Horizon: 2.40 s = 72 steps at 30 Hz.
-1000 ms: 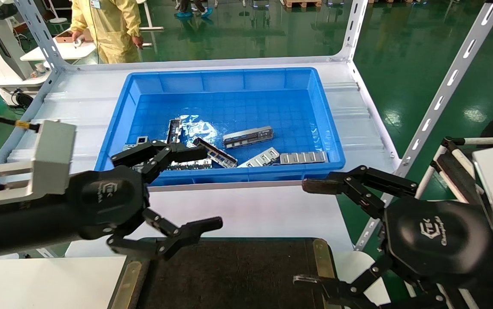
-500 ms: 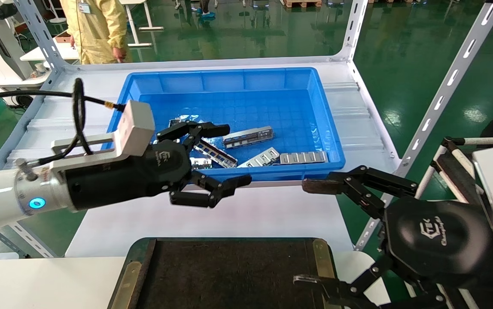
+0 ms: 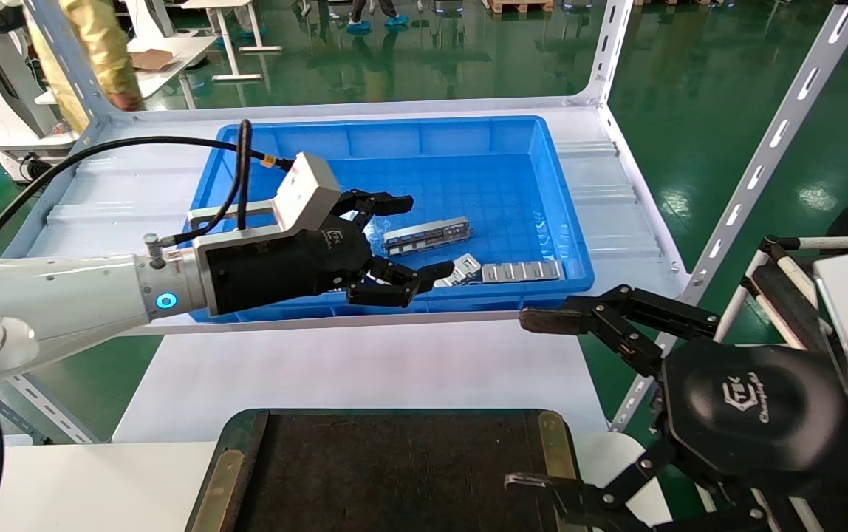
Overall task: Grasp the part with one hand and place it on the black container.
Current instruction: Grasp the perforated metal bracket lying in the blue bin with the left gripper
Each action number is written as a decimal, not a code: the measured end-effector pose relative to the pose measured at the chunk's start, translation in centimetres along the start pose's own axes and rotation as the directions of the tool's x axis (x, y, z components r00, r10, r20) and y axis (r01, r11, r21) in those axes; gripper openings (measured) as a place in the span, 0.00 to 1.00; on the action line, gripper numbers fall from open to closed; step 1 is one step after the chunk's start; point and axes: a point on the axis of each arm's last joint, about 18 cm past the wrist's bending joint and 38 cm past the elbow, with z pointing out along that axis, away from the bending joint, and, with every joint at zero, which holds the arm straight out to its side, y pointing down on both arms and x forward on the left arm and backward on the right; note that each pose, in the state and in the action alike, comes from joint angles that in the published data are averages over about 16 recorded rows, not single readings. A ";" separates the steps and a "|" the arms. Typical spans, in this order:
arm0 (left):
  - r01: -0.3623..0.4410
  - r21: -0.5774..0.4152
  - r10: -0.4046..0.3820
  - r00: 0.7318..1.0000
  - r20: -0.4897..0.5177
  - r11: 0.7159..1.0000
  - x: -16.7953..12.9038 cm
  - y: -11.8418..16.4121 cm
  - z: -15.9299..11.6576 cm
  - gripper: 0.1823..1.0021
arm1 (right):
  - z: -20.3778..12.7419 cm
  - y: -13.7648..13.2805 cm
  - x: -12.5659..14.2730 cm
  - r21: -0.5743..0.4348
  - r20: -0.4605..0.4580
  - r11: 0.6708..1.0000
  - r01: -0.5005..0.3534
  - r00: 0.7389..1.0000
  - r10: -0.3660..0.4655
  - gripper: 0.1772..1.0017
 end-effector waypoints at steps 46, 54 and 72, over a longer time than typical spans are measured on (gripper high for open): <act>0.013 -0.227 0.063 0.944 0.324 0.974 -4.0 4.4 6.6 1.00 | 0.0 0.0 0.0 0.000 0.000 1.000 0.000 1.000 0.000 1.00; 0.026 -0.235 0.054 0.944 0.326 0.972 -3.7 4.8 6.9 1.00 | 0.0 0.0 0.0 0.000 0.000 1.000 0.000 1.000 0.000 0.99; 0.049 -0.257 0.039 0.944 0.327 0.965 -3.1 5.8 7.2 0.82 | 0.0 0.0 0.0 0.000 0.000 1.000 0.000 1.000 0.000 0.81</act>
